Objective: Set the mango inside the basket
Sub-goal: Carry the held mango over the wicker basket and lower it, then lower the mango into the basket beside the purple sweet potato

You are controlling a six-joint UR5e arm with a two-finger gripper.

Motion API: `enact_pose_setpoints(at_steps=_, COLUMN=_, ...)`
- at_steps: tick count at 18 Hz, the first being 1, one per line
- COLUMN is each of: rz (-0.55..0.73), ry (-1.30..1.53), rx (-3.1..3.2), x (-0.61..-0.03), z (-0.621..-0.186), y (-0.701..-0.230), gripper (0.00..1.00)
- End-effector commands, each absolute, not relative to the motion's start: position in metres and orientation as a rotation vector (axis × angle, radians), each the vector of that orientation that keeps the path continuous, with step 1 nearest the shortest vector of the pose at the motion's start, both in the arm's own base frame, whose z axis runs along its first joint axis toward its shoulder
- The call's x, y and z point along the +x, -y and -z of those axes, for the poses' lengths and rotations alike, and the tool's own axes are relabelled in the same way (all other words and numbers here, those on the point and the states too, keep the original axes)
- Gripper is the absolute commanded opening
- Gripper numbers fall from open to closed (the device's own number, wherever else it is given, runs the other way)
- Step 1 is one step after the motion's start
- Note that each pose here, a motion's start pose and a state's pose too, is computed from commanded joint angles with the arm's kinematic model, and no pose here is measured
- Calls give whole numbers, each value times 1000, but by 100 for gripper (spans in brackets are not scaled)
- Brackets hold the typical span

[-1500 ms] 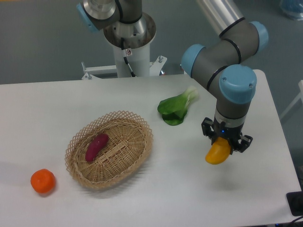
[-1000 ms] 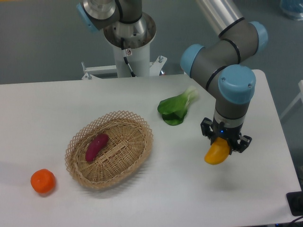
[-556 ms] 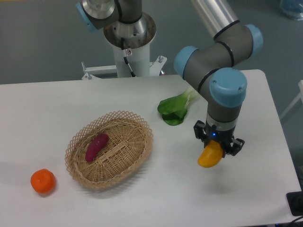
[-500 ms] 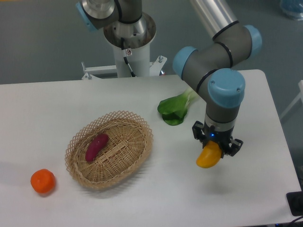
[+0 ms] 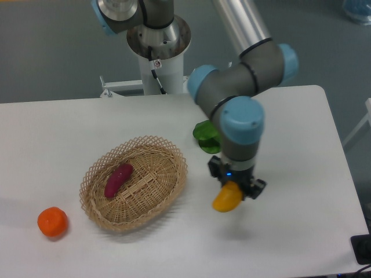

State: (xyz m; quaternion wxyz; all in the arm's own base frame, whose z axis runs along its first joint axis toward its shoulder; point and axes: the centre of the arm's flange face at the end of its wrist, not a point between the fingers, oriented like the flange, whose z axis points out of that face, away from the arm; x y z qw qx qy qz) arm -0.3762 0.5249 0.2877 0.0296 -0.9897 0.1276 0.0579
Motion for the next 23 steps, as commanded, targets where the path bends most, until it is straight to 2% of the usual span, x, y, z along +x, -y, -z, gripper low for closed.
enact_pose_setpoints(at_steps=9, rz=-171, ry=-687, rx=-2978, x=-275, z=-294, y=-569, gripper=61)
enact_pose_setpoints(at_steps=13, rz=-186, ry=-841, rx=-2929, x=-241, z=-283, y=-562, gripper=60)
enact_pose_setpoints(at_steps=18, rz=-154, ry=-986, rx=-2872, x=-209, z=-267, y=-528, gripper=60)
enact_pose_setpoints(at_steps=23, rz=-149, ry=-1022, rx=-2837, x=-195, z=-268, y=-529, gripper=61)
